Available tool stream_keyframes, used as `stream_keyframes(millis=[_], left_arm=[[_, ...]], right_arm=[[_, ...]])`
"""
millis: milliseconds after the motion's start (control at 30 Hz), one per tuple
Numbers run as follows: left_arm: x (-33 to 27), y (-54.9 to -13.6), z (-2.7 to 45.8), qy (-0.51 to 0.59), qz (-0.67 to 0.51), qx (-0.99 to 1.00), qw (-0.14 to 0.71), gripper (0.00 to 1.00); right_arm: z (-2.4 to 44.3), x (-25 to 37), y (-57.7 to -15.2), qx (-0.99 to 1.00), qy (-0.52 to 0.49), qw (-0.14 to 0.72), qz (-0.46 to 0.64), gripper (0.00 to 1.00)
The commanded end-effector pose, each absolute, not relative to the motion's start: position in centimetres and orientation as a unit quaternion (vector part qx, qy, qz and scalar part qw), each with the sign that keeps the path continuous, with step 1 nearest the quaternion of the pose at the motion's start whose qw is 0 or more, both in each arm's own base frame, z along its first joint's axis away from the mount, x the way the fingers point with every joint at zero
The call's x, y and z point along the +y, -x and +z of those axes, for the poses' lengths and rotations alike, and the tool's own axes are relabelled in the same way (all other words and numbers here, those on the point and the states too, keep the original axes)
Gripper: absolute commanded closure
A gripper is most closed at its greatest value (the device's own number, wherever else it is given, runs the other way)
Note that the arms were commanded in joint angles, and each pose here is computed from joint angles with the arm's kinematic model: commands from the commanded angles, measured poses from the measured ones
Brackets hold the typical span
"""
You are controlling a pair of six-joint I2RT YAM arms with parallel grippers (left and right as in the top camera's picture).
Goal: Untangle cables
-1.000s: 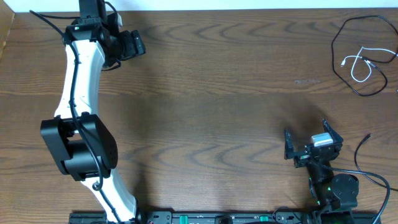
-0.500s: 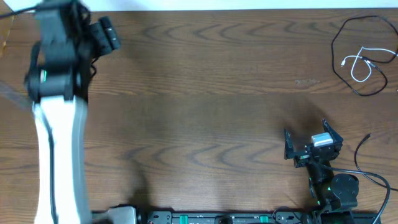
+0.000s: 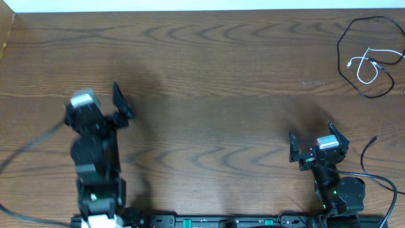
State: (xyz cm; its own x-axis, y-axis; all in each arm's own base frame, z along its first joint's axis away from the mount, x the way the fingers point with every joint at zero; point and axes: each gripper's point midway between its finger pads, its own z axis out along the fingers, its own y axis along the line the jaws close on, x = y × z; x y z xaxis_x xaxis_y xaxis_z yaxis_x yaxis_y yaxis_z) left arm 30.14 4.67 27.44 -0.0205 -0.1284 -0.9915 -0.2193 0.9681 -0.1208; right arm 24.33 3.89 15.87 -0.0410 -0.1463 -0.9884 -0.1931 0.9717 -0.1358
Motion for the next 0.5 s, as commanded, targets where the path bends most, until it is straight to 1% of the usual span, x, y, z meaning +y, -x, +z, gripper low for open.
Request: stream_keyframes(millis=[0, 33, 133, 300, 400, 433, 467], left_arm=[[3.3, -27.6, 24.3, 0.051, 0.077, 0.701, 0.707, 0.09], [3.2, -27.4, 24.0, 0.047, 0.079, 0.701, 0.707, 0.09], [3.5, -25.9, 21.1, 0.051, 0.093, 0.693, 0.713, 0.09], [3.9, -25.0, 18.9, 0.055, 0.109, 0.688, 0.716, 0.09], [3.9, -24.9, 17.2, 0.051, 0.111, 0.711, 0.692, 0.09], [3.9, -24.8, 16.3, 0.049, 0.112, 0.723, 0.680, 0.03], [3.9, -24.7, 15.7, 0.048, 0.113, 0.732, 0.670, 0.02]], right_arm=[[15.8, 3.8, -24.3, 0.722, 0.117, 0.682, 0.014, 0.01], [15.8, 3.8, -24.3, 0.722, 0.117, 0.682, 0.014, 0.01], [15.8, 3.8, -24.3, 0.722, 0.117, 0.682, 0.014, 0.01], [15.8, 3.8, -24.3, 0.722, 0.117, 0.682, 0.014, 0.01], [15.8, 3.8, -24.3, 0.722, 0.117, 0.682, 0.014, 0.01], [15.8, 3.8, -24.3, 0.722, 0.117, 0.682, 0.014, 0.01], [15.8, 3.8, -24.3, 0.722, 0.117, 0.682, 0.014, 0.01]])
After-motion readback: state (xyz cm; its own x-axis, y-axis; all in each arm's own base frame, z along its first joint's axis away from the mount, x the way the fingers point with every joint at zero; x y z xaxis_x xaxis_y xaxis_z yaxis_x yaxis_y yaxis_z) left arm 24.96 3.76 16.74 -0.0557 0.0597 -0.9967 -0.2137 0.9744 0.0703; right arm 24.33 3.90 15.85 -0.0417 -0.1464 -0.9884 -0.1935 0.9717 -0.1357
